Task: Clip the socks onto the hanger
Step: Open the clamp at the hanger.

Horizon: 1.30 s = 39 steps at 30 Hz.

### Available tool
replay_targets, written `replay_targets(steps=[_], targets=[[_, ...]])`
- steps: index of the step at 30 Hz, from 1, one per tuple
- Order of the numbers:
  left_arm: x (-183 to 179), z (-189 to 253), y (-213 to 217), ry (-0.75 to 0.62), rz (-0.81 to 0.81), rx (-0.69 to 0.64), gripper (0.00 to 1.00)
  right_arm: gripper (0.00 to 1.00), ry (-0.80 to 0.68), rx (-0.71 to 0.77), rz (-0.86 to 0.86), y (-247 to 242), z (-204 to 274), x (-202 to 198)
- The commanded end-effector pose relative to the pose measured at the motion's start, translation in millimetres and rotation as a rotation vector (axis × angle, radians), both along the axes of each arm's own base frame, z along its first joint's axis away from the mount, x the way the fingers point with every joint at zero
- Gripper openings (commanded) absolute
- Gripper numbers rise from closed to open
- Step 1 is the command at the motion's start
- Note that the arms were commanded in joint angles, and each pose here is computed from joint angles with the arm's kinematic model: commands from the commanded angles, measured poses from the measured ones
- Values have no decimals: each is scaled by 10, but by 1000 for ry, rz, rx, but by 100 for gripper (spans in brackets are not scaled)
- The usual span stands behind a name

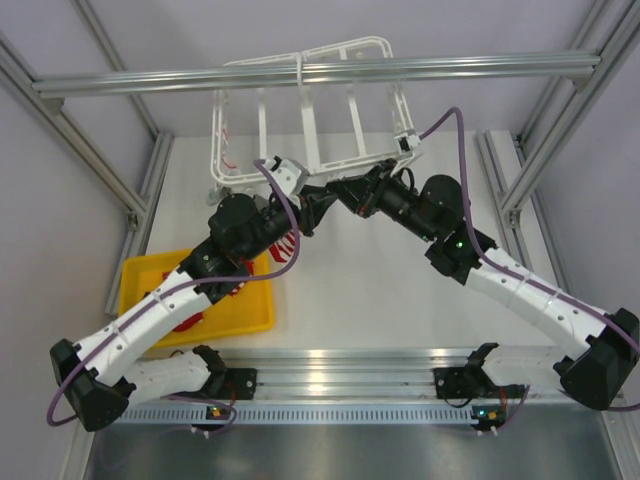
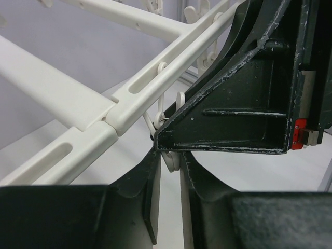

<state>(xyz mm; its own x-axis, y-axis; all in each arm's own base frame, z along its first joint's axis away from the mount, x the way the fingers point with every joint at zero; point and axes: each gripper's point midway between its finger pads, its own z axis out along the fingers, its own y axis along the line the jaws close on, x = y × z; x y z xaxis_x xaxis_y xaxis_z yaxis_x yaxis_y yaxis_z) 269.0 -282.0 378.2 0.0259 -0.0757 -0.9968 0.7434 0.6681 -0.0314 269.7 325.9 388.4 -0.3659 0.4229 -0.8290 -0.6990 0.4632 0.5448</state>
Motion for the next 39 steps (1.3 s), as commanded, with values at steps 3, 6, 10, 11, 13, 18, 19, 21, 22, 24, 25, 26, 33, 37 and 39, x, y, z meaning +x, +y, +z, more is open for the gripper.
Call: replay_targets(steps=[3, 6, 10, 11, 13, 18, 19, 21, 22, 24, 25, 26, 33, 37, 39], targets=[[68, 184, 4, -24, 39, -85, 11, 0, -20, 61, 68, 76, 282, -165], [58, 156, 7, 0, 37, -99, 0, 4, -22, 69, 92, 90, 295, -204], [-35, 132, -23, 36, -7, -125, 0, 47, -52, 78, 92, 39, 353, -232], [-65, 138, -21, 44, -18, -131, 0, 52, -61, 81, 80, -4, 374, -199], [-122, 91, -46, 86, -44, -136, 0, 61, -92, 83, 78, -58, 418, -208], [-271, 29, -83, 187, -147, -163, 0, 65, -144, 60, 90, -195, 388, -176], [-307, 29, -95, 202, -178, -168, 0, 66, -153, 54, 88, -219, 383, -169], [-342, 32, -91, 262, -232, -203, 0, 66, -167, 47, 103, -248, 357, -170], [-332, 32, -77, 286, -242, -220, 0, 67, -175, 49, 112, -254, 355, -175], [-338, 57, -48, 351, -309, -271, 0, 67, -198, 54, 137, -269, 371, -204], [-335, 67, -33, 373, -332, -290, 0, 67, -190, 55, 145, -261, 349, -190], [-307, 71, -1, 388, -362, -308, 0, 67, -192, 55, 154, -259, 346, -188], [-416, 151, -25, 425, -474, -346, 0, 66, -209, 92, 261, -162, 331, -275], [-465, 191, -36, 424, -506, -348, 0, 64, -210, 99, 277, -98, 282, -216], [-491, 207, -34, 421, -517, -348, 0, 63, -204, 96, 268, -87, 244, -173]])
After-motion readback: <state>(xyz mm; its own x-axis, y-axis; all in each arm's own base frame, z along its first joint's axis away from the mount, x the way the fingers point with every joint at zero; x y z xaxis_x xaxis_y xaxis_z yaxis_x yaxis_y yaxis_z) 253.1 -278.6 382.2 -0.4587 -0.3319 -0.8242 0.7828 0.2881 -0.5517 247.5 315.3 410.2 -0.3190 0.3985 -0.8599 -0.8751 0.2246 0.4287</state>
